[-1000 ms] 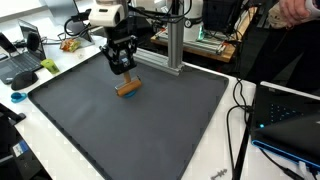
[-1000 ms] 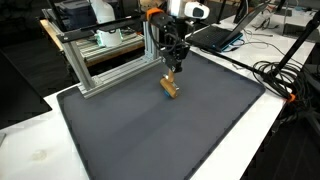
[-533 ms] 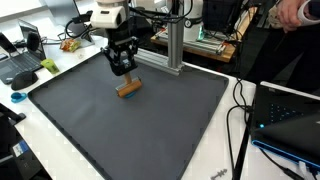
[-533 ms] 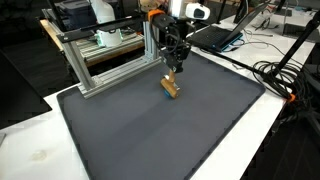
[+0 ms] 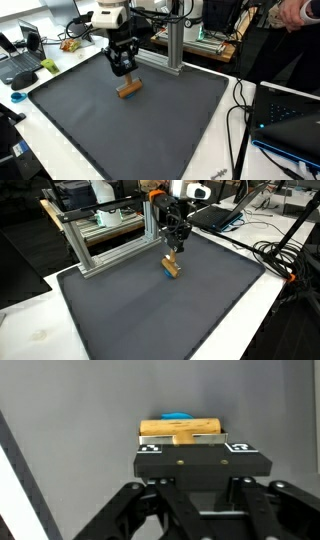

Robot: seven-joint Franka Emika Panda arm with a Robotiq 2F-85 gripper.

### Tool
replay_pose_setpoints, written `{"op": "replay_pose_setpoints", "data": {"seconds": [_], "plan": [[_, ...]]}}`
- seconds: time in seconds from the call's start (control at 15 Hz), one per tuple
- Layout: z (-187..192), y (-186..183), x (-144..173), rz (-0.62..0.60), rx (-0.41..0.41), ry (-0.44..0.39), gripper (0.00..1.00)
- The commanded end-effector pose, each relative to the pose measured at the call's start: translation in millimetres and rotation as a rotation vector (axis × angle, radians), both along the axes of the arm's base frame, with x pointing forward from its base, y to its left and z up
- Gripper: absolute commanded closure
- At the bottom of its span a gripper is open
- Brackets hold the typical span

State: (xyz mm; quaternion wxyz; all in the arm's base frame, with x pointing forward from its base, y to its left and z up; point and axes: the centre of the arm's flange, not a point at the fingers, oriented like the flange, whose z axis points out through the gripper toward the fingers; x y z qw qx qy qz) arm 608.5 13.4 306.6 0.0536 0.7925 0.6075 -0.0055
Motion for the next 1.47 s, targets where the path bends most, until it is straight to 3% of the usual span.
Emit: {"op": "replay_pose_setpoints", "data": {"seconds": [0.0, 1.4], "plan": [[-19, 7, 1, 0.018, 0.026, 0.009, 0.78], [-33, -15, -4, 0.040, -0.037, 0.056, 0.78]]}}
